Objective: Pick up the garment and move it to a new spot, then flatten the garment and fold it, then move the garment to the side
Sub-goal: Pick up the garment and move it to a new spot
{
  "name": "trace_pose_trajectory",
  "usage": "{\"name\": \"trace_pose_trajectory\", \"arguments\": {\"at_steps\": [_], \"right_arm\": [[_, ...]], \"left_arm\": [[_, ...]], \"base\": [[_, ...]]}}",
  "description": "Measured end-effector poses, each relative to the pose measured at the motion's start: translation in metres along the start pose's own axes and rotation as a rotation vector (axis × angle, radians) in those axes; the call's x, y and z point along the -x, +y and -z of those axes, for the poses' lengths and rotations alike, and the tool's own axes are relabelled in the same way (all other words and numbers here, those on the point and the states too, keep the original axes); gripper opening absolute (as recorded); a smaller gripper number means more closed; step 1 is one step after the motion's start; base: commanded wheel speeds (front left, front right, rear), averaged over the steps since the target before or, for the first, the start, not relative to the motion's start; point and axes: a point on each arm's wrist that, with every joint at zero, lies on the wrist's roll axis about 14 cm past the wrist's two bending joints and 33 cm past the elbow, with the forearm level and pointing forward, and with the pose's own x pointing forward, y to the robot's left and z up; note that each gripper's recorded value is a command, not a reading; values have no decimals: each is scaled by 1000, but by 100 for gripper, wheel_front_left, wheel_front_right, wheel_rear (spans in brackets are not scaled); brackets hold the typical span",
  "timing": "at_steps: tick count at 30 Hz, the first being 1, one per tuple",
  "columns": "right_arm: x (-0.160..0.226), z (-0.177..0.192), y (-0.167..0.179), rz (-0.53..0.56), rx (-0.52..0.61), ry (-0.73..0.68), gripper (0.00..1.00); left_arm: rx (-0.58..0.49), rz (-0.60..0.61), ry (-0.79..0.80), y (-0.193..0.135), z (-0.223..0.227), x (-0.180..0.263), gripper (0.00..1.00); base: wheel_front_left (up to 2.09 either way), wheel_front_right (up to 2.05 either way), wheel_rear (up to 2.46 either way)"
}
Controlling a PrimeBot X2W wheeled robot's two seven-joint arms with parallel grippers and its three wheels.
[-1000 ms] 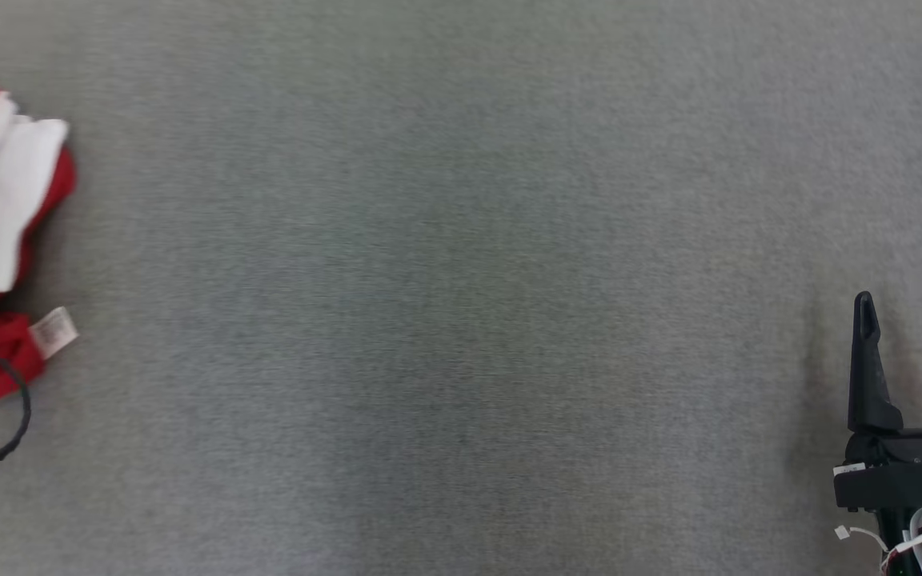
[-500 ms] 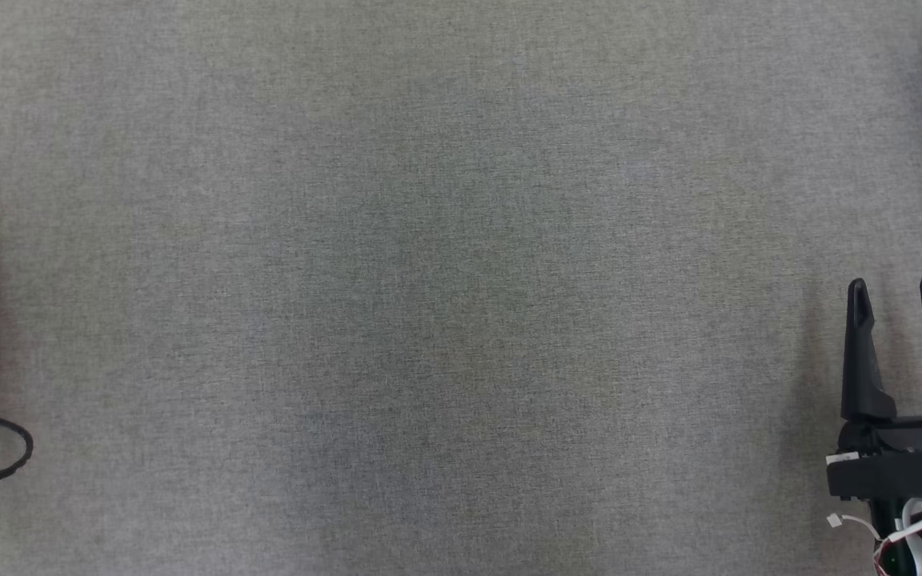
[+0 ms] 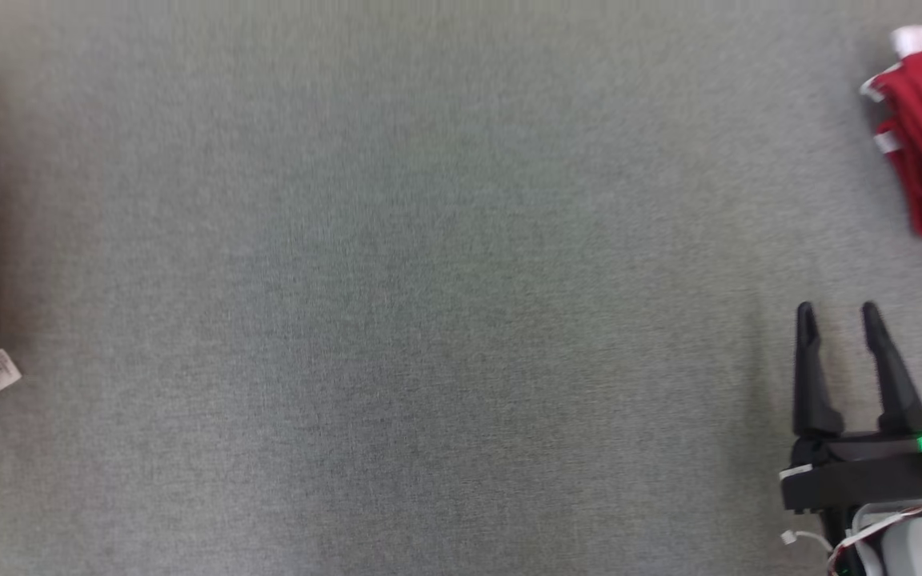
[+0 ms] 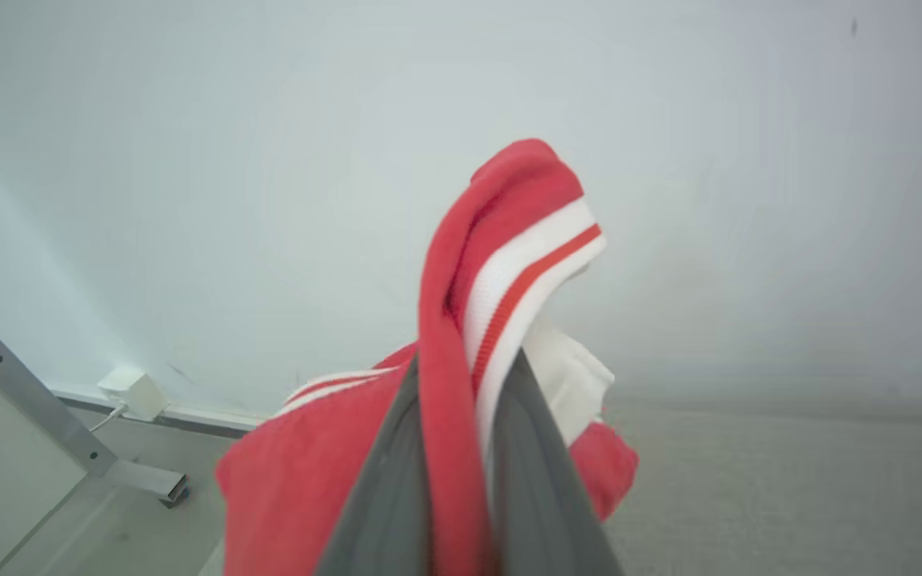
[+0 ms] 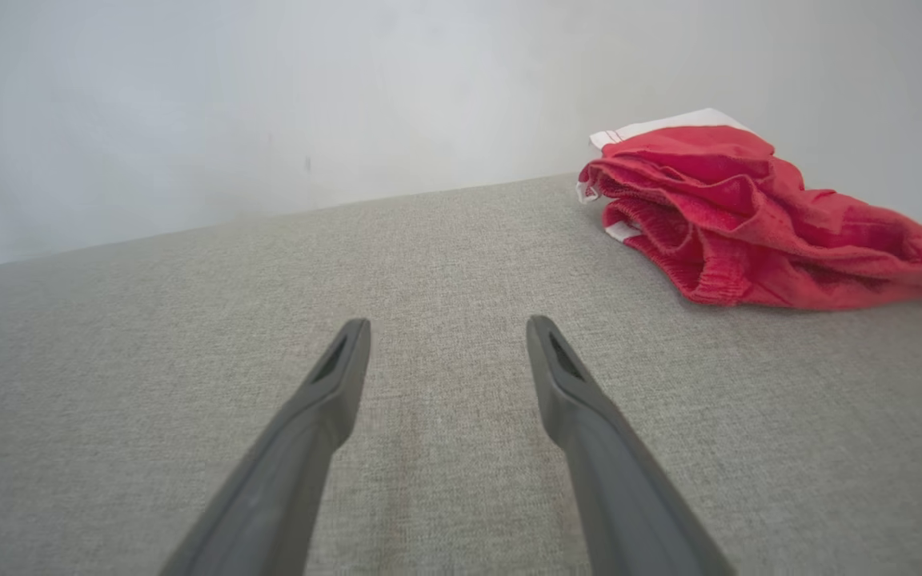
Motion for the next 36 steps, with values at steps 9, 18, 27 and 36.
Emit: {"name": "trace_pose_trajectory", "arguments": {"at_steps": [9,18,27,36], "right_arm": [[22,-22,0,48,-61,-60,100],[59,-38,-37,187,-80,-103,100],[101,-53,-80,341,-73,-146,100],[104,-53,-81,344,-62,-148,100]], "left_arm": [[38,293,-386,-128,-170,13,0],[163,667,-524,-286,-252,73,0],[294,931,-548,-385,-276,133,0],[413,862,-297,-382,-162,135,0]], "base": [[0,0,0],[0,0,0],[0,0,0],[0,0,0]]}}
